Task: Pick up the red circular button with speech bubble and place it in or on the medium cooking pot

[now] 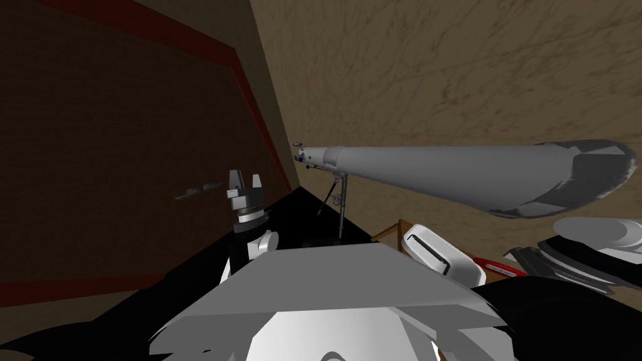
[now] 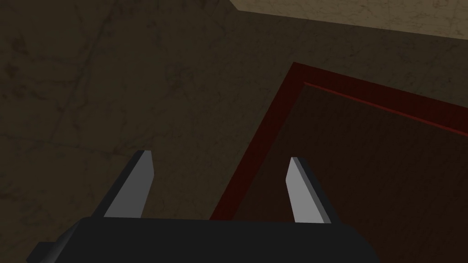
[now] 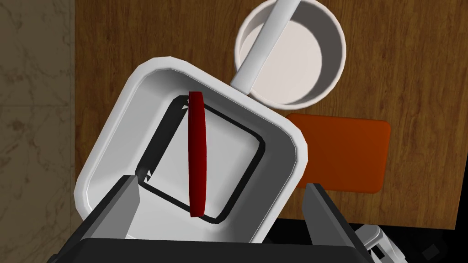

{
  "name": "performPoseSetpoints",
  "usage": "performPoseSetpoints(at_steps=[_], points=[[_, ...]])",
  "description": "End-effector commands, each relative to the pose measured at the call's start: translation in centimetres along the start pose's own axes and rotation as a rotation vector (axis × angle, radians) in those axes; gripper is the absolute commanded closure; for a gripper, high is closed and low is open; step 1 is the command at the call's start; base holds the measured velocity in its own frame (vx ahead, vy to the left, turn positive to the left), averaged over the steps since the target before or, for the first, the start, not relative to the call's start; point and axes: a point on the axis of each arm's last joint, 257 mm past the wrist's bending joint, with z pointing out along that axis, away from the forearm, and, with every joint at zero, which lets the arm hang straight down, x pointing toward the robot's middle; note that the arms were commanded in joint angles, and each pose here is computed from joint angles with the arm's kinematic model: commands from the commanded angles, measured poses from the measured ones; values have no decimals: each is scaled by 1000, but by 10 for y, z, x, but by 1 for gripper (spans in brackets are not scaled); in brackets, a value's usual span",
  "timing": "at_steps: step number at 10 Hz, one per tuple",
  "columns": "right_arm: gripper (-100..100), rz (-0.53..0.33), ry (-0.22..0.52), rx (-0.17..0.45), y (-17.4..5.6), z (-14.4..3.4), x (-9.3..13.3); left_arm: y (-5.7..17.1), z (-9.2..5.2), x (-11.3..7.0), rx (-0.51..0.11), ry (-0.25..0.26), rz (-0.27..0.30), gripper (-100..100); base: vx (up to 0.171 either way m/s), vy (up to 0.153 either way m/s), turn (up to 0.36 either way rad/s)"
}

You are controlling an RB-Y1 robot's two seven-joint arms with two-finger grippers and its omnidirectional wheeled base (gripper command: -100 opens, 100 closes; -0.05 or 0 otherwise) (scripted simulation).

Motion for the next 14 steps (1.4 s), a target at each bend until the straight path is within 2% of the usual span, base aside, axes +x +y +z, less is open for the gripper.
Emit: performPoseSetpoints(at_steps=[1, 2, 8, 9, 10, 11, 14], points=[[0, 0, 0, 0, 0, 0, 0, 0, 0, 0, 0, 0, 0, 0, 0, 0, 0], [-100, -9, -2, 4, -9, -13, -5, 0, 0, 0, 0, 0, 0, 0, -18, -5, -71], [-100, -36, -5, 15, -32, -52, -22, 0, 0, 0, 0, 0, 0, 0, -26, -7, -51], [-100, -46, -5, 18, -39, -65, -27, 0, 0, 0, 0, 0, 0, 0, -38, -9, -83], [-100, -42, -5, 18, -35, -57, -24, 0, 0, 0, 0, 0, 0, 0, -20, -3, -14], [0, -42, -5, 17, -35, -58, -25, 0, 0, 0, 0, 0, 0, 0, 0, 0, 0], [0, -42, -5, 17, -35, -58, -25, 0, 0, 0, 0, 0, 0, 0, 0, 0, 0]])
